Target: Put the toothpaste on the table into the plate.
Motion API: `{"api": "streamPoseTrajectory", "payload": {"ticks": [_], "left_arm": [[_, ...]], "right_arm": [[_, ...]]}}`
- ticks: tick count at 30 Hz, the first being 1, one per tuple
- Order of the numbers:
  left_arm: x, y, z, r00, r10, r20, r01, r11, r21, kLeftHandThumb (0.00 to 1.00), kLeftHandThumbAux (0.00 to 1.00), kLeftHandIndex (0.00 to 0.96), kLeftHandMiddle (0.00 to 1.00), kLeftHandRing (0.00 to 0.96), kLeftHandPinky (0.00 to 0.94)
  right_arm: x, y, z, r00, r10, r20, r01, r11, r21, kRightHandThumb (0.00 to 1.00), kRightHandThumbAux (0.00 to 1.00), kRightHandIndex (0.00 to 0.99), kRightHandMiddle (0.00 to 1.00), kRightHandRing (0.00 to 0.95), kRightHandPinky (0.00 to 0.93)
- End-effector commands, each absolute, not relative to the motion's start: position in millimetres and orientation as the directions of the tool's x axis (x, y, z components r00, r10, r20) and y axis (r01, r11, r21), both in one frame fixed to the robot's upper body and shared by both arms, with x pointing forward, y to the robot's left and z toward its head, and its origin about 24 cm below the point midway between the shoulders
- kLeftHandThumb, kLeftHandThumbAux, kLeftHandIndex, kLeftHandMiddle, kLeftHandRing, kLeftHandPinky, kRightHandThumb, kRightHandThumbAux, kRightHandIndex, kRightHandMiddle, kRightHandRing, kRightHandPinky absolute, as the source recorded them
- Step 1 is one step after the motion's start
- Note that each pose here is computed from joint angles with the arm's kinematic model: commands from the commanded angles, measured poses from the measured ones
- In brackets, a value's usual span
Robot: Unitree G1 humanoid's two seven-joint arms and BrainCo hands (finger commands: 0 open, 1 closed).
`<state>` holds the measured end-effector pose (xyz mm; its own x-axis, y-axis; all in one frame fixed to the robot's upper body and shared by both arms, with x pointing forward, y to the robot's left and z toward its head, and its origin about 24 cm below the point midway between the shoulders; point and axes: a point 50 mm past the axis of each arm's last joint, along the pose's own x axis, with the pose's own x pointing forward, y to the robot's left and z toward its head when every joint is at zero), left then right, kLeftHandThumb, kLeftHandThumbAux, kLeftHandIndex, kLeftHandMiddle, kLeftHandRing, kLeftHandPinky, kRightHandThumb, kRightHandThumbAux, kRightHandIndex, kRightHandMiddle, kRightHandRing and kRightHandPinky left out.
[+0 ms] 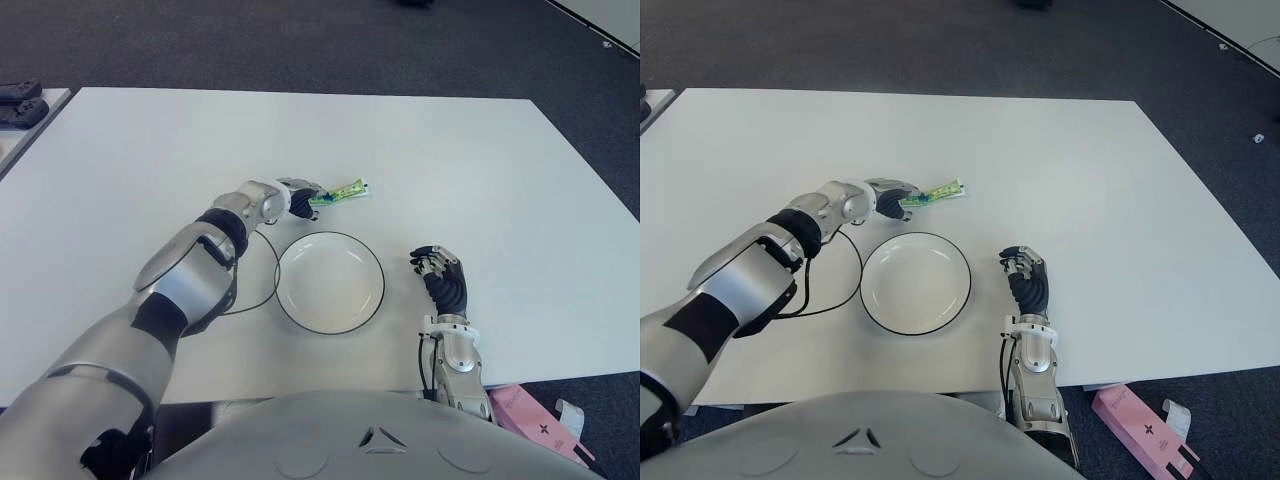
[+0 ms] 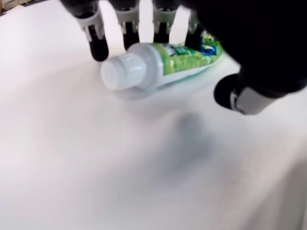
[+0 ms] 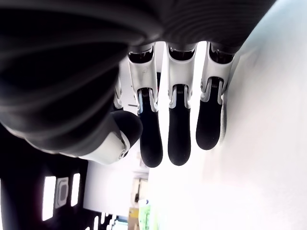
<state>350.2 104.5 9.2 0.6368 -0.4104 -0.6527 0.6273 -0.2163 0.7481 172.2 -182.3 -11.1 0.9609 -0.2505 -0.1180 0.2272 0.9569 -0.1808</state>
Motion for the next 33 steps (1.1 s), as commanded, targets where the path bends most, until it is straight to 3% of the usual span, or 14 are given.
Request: {"api": "streamPoseTrajectory", "payload": {"ticks": [1, 15, 21, 33], "left_arm": [[326.2, 148.0, -24.4, 0.508, -0.26, -0.821, 0.768, -0.294, 0.569, 0.572, 0.432, 0.0, 0.0, 0.03, 0.123], [315.9, 171.3, -27.0, 0.501, -0.299, -0.812, 0.745, -0.328, 0.58, 0.548, 0.367, 0.036, 0.088, 0.132, 0.248], [311.9, 180.9, -27.5, 0.492, -0.303, -0.816, 0.745, -0.339, 0.575, 0.536, 0.362, 0.053, 0.099, 0.137, 0.215], [305.9, 196.5, -19.3, 0.47, -0.342, -0.814, 0.718, -0.388, 0.578, 0.497, 0.354, 0.097, 0.145, 0.183, 0.277]], "right_arm": [[171.4, -184.8, -14.7, 0.956, -0.255, -0.145, 0.226, 0.956, -0.187, 0.717, 0.73, 0.427, 0.465, 0.455, 0.448], [172.1, -186.2, -13.8, 0.96, -0.247, -0.134, 0.219, 0.956, -0.194, 0.717, 0.73, 0.426, 0.465, 0.46, 0.457], [172.4, -186.8, -13.4, 0.96, -0.246, -0.135, 0.218, 0.957, -0.193, 0.717, 0.73, 0.426, 0.465, 0.457, 0.45], [172.3, -187.8, -13.0, 0.964, -0.235, -0.126, 0.209, 0.959, -0.191, 0.716, 0.73, 0.427, 0.464, 0.462, 0.453]]}}
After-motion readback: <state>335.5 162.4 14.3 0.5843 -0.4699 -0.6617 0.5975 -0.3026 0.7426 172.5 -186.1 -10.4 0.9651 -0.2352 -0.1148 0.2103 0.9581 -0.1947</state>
